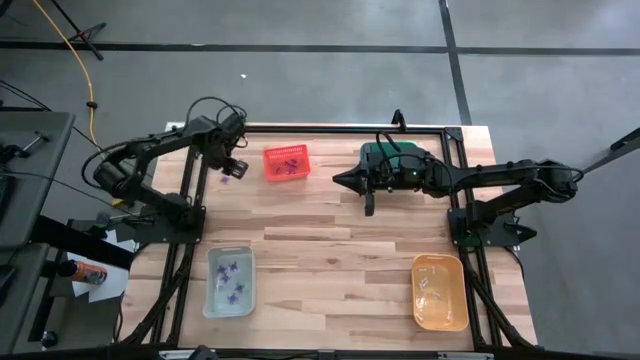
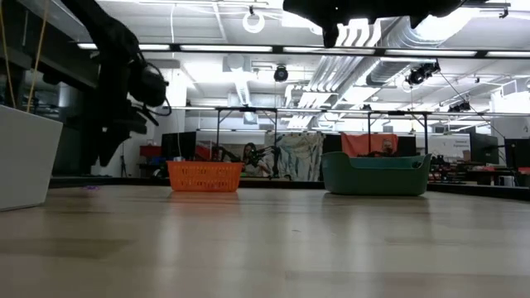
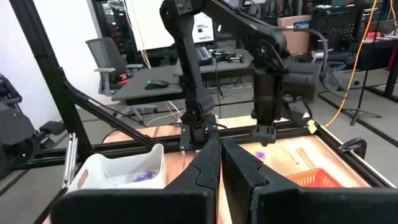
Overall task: Sort Halloween decoration
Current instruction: Put the purple spider toy into the white bin
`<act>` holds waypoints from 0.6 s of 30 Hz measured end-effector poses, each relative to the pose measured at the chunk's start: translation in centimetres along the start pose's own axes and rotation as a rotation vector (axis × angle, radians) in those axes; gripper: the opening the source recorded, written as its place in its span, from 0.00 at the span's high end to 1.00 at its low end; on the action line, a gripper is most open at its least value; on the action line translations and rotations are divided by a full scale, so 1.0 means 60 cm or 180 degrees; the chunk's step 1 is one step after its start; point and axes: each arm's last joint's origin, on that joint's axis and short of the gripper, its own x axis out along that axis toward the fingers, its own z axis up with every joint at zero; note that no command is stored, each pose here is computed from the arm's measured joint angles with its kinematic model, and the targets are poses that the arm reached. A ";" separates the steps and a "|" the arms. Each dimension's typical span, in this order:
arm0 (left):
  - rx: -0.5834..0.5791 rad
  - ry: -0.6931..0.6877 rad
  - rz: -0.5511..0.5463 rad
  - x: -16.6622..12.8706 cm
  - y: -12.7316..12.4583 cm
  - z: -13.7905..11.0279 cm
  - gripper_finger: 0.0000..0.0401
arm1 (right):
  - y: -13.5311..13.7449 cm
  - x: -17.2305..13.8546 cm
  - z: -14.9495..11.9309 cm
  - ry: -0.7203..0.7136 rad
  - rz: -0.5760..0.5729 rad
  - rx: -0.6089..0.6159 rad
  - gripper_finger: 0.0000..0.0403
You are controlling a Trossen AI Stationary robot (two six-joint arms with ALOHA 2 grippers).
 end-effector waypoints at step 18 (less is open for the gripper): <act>-0.0511 0.0150 -0.0103 0.065 -0.033 0.012 0.56 | -0.006 -0.001 -0.007 0.0137 -0.0041 0.0016 0.97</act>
